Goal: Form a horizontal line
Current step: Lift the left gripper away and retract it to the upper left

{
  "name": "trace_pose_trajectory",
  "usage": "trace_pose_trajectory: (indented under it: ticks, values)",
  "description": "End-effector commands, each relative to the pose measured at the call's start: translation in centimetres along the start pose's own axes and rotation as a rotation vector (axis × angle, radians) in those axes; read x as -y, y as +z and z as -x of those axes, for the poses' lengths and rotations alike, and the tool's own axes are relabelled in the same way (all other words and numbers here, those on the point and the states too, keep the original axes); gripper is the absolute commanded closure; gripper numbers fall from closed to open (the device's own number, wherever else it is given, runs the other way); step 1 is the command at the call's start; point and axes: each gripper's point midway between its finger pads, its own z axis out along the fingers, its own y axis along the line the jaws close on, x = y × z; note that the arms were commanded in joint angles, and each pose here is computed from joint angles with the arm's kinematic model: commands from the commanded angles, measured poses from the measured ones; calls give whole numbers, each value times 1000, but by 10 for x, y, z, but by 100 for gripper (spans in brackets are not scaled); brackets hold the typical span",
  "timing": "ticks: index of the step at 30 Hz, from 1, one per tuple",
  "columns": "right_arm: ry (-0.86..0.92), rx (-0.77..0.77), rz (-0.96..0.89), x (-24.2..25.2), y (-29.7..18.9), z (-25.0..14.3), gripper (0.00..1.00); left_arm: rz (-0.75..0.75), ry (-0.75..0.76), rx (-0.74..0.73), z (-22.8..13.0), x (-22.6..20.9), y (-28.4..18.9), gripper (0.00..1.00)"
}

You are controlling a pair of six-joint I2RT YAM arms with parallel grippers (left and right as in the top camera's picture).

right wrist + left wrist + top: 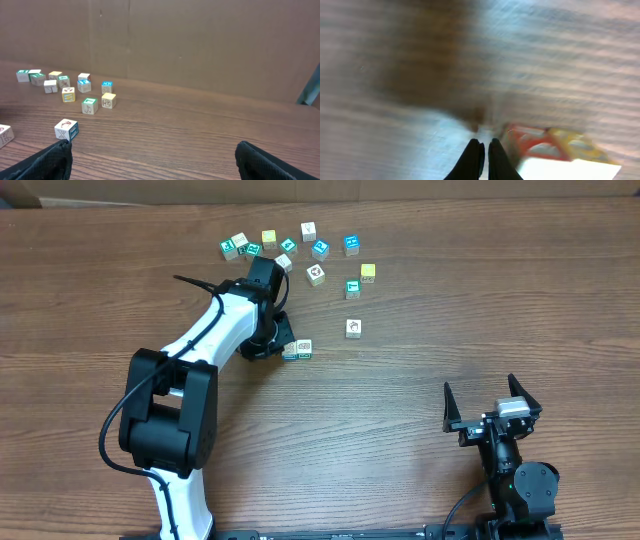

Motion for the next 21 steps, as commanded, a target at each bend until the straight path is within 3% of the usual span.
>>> trace_pose_trajectory:
  ticks: [1, 13, 19, 21]
  values:
    - [-3, 5, -1, 0, 0, -2, 0, -6, -25, 29, 24, -10, -18, 96]
    - [-4, 5, -1, 0, 0, -2, 0, -18, -145, 114, 89, -62, -90, 95]
    - [-3, 5, -1, 0, 0, -2, 0, 31, -236, 143, 104, -106, -95, 85]
    - [-4, 5, -1, 0, 0, -2, 0, 43, -262, 151, 107, -119, -96, 77]
